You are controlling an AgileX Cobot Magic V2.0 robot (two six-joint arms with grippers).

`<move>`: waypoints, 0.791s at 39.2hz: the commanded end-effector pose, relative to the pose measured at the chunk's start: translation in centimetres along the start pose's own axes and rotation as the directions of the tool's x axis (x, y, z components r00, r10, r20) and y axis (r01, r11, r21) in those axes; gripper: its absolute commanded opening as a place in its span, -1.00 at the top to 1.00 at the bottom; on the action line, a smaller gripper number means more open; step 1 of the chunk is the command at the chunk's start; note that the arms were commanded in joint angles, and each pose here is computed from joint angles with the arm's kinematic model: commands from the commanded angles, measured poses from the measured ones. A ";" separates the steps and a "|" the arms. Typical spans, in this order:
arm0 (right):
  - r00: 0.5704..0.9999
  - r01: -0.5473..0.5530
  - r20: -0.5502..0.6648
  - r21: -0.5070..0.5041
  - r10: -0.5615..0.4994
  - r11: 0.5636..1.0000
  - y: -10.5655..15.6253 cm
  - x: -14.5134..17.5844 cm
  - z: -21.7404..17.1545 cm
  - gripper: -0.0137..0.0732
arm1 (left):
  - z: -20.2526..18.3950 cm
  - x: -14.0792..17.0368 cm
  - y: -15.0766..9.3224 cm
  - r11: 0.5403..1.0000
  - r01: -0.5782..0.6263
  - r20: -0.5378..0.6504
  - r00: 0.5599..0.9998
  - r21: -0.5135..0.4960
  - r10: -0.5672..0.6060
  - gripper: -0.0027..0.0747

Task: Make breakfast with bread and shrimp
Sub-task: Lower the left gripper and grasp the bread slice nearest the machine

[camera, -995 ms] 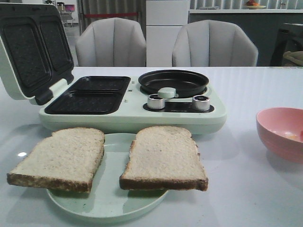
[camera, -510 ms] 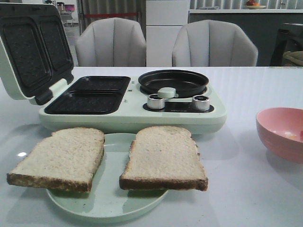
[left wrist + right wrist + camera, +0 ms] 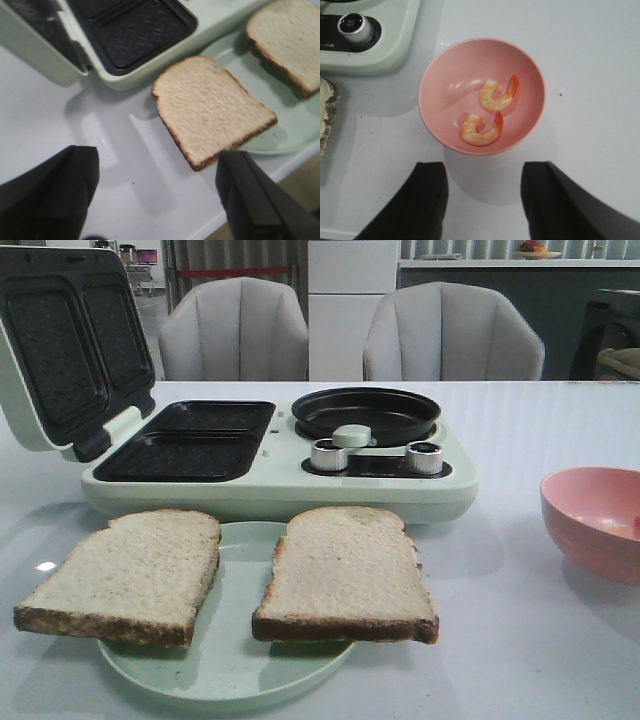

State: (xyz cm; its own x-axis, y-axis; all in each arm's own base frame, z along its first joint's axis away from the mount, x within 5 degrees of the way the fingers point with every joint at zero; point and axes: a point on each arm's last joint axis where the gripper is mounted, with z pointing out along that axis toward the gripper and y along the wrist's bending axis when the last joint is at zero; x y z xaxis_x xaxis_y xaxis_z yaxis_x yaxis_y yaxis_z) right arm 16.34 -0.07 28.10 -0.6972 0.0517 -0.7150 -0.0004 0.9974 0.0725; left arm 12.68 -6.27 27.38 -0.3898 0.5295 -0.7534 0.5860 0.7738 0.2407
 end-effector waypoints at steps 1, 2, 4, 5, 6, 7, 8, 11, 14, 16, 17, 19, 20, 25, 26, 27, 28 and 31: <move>0.996 0.009 0.090 0.002 -0.009 1.000 0.1 -1.4 -0.7 -0.37 | 0.2 -1.4 -0.8 0.985 -0.172 0.094 0.981 0.003 0.171 -0.47; 0.996 0.009 0.090 0.002 -0.009 1.000 0.1 -1.4 -0.7 -0.37 | 0.3 -1.4 -1.2 0.978 -0.210 0.088 0.974 0.016 0.208 -0.47; 0.996 0.009 0.090 0.002 -0.009 1.000 0.1 -1.4 -0.7 -0.37 | 0.8 -1.5 -1.8 0.960 -0.278 0.076 0.959 0.036 0.275 -0.47; 0.996 0.009 0.090 0.002 -0.009 1.000 0.1 -1.4 -0.7 -0.37 | 1.1 -1.5 -2.0 0.953 -0.301 0.070 0.952 0.045 0.298 -0.47; 0.996 0.009 0.090 0.002 -0.009 1.000 0.1 -1.4 -0.7 -0.37 | 1.5 -1.5 -2.3 0.945 -0.323 0.059 0.946 0.056 0.320 -0.47; 0.996 0.009 0.090 0.002 -0.009 1.000 0.1 -1.4 -0.7 -0.37 | 1.8 -1.5 -2.5 0.942 -0.330 0.048 0.944 0.063 0.327 -0.47; 0.996 0.009 0.090 0.002 -0.009 1.000 0.1 -1.4 -0.7 -0.37 | 2.3 -1.5 -2.7 0.934 -0.351 0.032 0.936 0.070 0.350 -0.47; 0.996 0.009 0.090 0.002 -0.009 1.000 0.1 -1.4 -0.7 -0.37 | 3.8 -1.3 -3.3 0.922 -0.378 -0.028 0.924 0.082 0.381 -0.47; 0.996 0.009 0.090 0.002 -0.009 1.000 0.1 -1.4 -0.7 -0.37 | 5.0 -1.1 -3.8 0.904 -0.419 -0.088 0.901 0.079 0.425 -0.47; 0.996 0.009 0.090 0.002 -0.009 1.000 0.1 -1.4 -0.7 -0.37 | 6.0 -0.9 -4.3 0.890 -0.449 -0.134 0.880 0.081 0.456 -0.47; 0.996 0.009 0.090 0.002 -0.009 1.000 0.1 -1.4 -0.7 -0.37 | 6.3 -0.8 -4.5 0.878 -0.473 -0.144 0.866 0.077 0.479 -0.47; 0.996 0.009 0.090 0.002 -0.009 1.000 0.1 -1.4 -0.7 -0.37 | 6.9 -0.7 -4.9 0.865 -0.497 -0.175 0.848 0.069 0.500 -0.47; 0.996 0.009 0.090 0.002 -0.009 1.000 0.1 -1.4 -0.7 -0.37 | 7.3 -0.6 -5.1 0.857 -0.511 -0.187 0.838 0.064 0.513 -0.47; 0.996 0.009 0.090 0.002 -0.009 1.000 0.1 -1.4 -0.7 -0.37 | 8.7 -0.3 -5.8 0.818 -0.574 -0.248 0.787 0.039 0.564 -0.46; 0.996 0.009 0.090 0.002 -0.009 1.000 0.1 -1.4 -0.7 -0.37 | 9.1 -0.2 -5.9 0.814 -0.580 -0.261 0.781 0.035 0.567 -0.46; 0.996 0.009 0.090 0.002 -0.009 1.000 0.1 -1.4 -0.7 -0.37 | 9.3 -0.1 -5.9 0.802 -0.596 -0.267 0.769 0.029 0.581 -0.45; 0.996 0.009 0.090 0.002 -0.009 1.000 0.1 -1.4 -0.7 -0.37 | 9.6 -0.1 -5.9 0.796 -0.605 -0.272 0.762 0.025 0.588 -0.44; 0.996 0.009 0.090 0.002 -0.009 1.000 0.1 -1.4 -0.7 -0.37 | 10.4 0.0 -6.1 0.783 -0.621 -0.279 0.750 0.015 0.600 -0.42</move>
State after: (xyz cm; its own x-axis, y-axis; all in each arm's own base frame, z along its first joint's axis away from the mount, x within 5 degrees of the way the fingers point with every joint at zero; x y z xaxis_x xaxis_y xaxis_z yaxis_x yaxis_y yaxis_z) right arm 16.34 -0.07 28.10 -0.6972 0.0517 -0.7150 -0.0004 0.9974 0.0725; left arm 15.76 -13.90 19.03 -0.1714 0.9553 -0.2410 0.7498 0.2852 0.5970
